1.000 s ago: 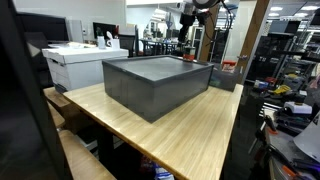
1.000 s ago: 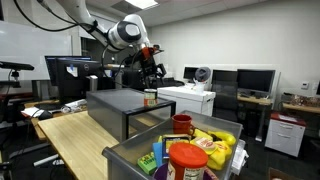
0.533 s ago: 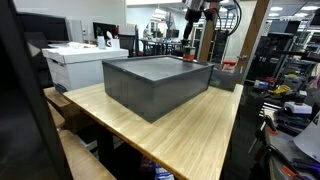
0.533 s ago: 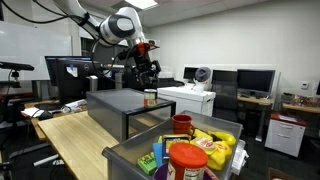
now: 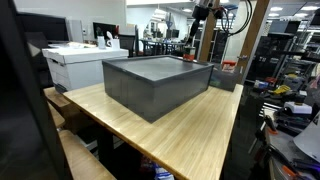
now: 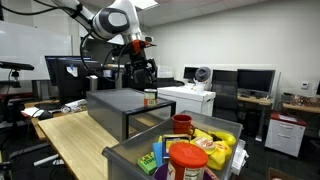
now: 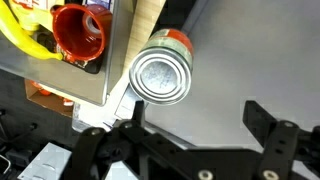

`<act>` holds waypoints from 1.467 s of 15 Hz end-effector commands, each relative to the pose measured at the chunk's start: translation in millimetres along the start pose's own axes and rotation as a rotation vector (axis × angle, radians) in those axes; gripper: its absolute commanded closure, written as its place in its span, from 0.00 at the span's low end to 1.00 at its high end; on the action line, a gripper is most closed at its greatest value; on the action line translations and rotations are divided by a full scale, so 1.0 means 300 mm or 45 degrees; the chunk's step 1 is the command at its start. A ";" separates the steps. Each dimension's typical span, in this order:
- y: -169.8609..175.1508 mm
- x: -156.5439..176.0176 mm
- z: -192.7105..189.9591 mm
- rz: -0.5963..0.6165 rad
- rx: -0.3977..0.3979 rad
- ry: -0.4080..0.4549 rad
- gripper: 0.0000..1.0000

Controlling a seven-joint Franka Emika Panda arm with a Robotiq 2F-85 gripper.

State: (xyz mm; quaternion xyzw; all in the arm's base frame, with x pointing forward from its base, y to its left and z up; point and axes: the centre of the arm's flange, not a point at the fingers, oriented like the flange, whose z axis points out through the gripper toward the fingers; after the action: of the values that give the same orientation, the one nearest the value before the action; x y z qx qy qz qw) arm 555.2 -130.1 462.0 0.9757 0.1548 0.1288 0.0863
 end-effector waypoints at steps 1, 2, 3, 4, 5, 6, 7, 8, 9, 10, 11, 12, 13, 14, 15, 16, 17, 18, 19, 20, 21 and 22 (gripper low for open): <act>0.020 -0.108 -0.021 -0.001 0.057 0.058 0.00; 0.030 -0.136 -0.023 0.010 0.073 0.070 0.00; 0.038 -0.155 -0.023 0.020 0.082 0.084 0.00; 0.049 -0.180 -0.024 0.030 0.094 0.102 0.00; 0.058 -0.199 -0.023 0.039 0.103 0.118 0.00; 0.069 -0.221 -0.023 0.046 0.113 0.139 0.00; 0.078 -0.241 -0.021 0.054 0.122 0.159 0.00; 0.089 -0.262 -0.020 0.062 0.131 0.178 0.00; 0.102 -0.289 -0.019 0.074 0.139 0.204 0.00; 0.117 -0.315 -0.016 0.084 0.149 0.226 0.00; 0.127 -0.331 -0.014 0.095 0.158 0.240 0.00; 0.139 -0.344 -0.011 0.104 0.166 0.252 0.00; 0.159 -0.358 -0.008 0.118 0.188 0.268 0.00; 0.168 -0.368 -0.008 0.125 0.200 0.278 0.00; 0.187 -0.378 -0.009 0.129 0.224 0.294 0.00; 0.207 -0.392 -0.010 0.134 0.243 0.316 0.00; 0.236 -0.399 -0.015 0.140 0.268 0.338 0.00; 0.257 -0.407 -0.016 0.150 0.289 0.355 0.00; 0.279 -0.413 -0.019 0.161 0.312 0.372 0.00; 0.302 -0.418 -0.021 0.175 0.337 0.384 0.00; 0.319 -0.425 -0.026 0.184 0.362 0.398 0.00; 0.334 -0.428 -0.029 0.194 0.381 0.400 0.00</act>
State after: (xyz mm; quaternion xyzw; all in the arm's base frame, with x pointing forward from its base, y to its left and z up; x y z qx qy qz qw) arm 461.0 -246.3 457.7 0.9595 0.1041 0.2524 -0.0694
